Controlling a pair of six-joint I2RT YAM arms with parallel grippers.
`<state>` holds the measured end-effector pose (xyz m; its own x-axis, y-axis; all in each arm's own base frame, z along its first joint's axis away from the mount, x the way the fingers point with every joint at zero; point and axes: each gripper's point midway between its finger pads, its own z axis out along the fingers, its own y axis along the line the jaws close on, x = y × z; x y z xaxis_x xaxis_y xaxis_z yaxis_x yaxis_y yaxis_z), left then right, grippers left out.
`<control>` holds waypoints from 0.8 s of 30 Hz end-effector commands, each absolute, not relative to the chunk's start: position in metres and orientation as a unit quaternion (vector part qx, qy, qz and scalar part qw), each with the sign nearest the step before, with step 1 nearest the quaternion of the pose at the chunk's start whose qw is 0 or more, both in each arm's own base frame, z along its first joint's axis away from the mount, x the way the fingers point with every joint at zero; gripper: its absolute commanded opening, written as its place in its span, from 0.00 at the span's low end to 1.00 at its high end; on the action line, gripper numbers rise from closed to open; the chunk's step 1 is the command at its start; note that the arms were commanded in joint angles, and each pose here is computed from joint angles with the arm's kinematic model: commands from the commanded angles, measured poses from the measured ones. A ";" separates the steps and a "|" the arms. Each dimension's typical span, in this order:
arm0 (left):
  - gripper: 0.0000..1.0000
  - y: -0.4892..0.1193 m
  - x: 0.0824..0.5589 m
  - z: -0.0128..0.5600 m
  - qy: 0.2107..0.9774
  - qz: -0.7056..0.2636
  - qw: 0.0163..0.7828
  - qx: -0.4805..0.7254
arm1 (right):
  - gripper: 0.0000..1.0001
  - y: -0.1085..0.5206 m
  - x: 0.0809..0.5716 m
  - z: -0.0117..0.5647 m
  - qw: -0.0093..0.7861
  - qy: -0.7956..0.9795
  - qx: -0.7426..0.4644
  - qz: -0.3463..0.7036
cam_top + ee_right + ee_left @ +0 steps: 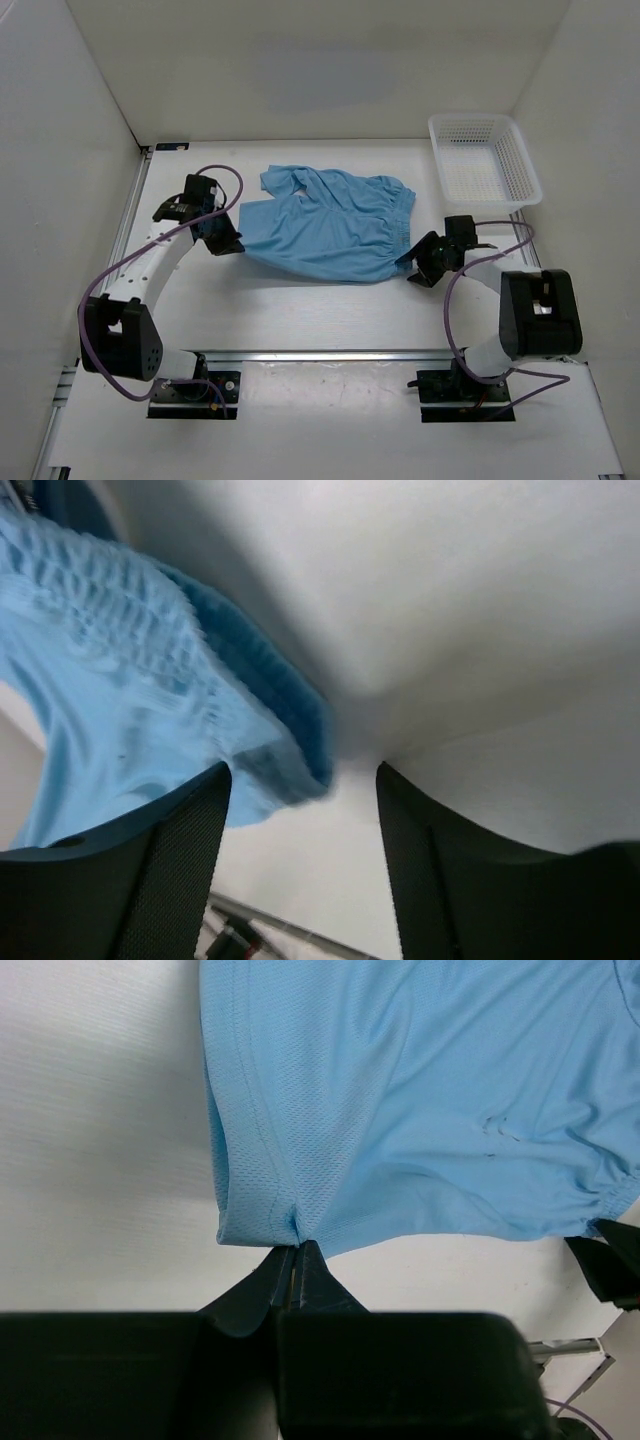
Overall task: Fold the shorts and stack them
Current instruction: Flatten the shorts out
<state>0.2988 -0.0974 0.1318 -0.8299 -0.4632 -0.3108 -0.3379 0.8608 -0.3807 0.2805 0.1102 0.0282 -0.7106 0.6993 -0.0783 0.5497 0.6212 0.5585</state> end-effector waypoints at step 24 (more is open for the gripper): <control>0.11 -0.049 0.272 0.482 0.745 -0.228 0.593 -0.203 | 0.00 0.099 0.292 0.372 0.476 0.833 0.093 0.264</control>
